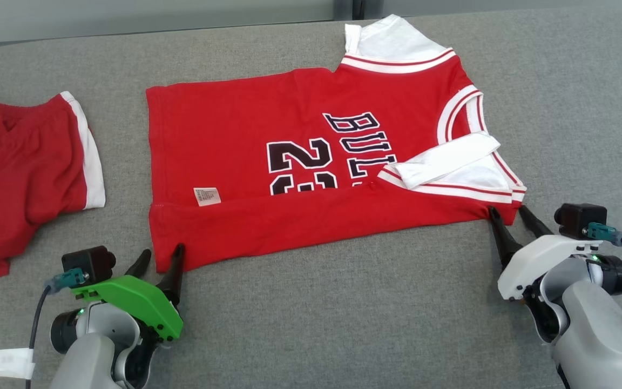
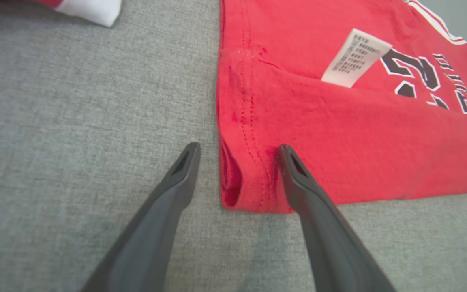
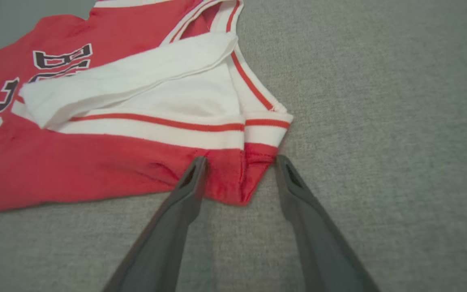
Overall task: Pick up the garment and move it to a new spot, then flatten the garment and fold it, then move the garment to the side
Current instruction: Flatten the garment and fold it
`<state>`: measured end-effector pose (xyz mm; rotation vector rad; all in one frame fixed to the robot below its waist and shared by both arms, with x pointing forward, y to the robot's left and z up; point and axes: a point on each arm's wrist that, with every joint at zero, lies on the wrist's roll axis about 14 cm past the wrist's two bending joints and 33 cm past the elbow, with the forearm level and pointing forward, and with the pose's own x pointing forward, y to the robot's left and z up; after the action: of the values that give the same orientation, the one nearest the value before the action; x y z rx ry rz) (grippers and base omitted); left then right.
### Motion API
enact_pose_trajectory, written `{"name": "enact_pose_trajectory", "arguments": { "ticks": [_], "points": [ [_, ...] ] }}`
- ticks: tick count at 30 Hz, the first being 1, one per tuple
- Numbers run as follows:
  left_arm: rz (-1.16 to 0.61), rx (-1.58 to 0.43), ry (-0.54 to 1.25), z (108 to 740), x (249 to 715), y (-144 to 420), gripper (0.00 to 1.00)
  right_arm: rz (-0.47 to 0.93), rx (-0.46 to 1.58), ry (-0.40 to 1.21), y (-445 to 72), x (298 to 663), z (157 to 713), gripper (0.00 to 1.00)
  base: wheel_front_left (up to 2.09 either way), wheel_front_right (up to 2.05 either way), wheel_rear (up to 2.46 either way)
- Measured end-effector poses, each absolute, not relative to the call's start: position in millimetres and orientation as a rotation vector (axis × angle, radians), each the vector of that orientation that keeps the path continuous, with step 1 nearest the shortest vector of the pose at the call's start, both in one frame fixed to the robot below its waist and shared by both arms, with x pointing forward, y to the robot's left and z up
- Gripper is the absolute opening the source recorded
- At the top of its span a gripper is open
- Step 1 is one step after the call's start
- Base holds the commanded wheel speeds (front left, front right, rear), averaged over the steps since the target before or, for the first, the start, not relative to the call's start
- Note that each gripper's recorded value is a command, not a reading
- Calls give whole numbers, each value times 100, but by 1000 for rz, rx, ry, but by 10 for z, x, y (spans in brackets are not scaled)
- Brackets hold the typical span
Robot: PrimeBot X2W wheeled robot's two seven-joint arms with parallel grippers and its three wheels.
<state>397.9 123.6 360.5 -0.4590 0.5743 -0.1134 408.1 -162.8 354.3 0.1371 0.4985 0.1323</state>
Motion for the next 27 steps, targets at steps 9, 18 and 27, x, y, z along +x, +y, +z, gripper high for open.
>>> {"name": "enact_pose_trajectory", "arguments": {
  "ticks": [9,18,27],
  "points": [
    [-162,-535,609,3681,3949,1106,0,71,305,484,-1638,4072,3619,0,0,0,0],
    [-179,-592,617,3826,3773,1222,0,35,391,484,-1783,3749,3658,0,0,0,0],
    [-220,-664,657,3920,3471,1245,0,-7,460,561,-1916,3133,3520,0,0,0,0]
  ]
}}
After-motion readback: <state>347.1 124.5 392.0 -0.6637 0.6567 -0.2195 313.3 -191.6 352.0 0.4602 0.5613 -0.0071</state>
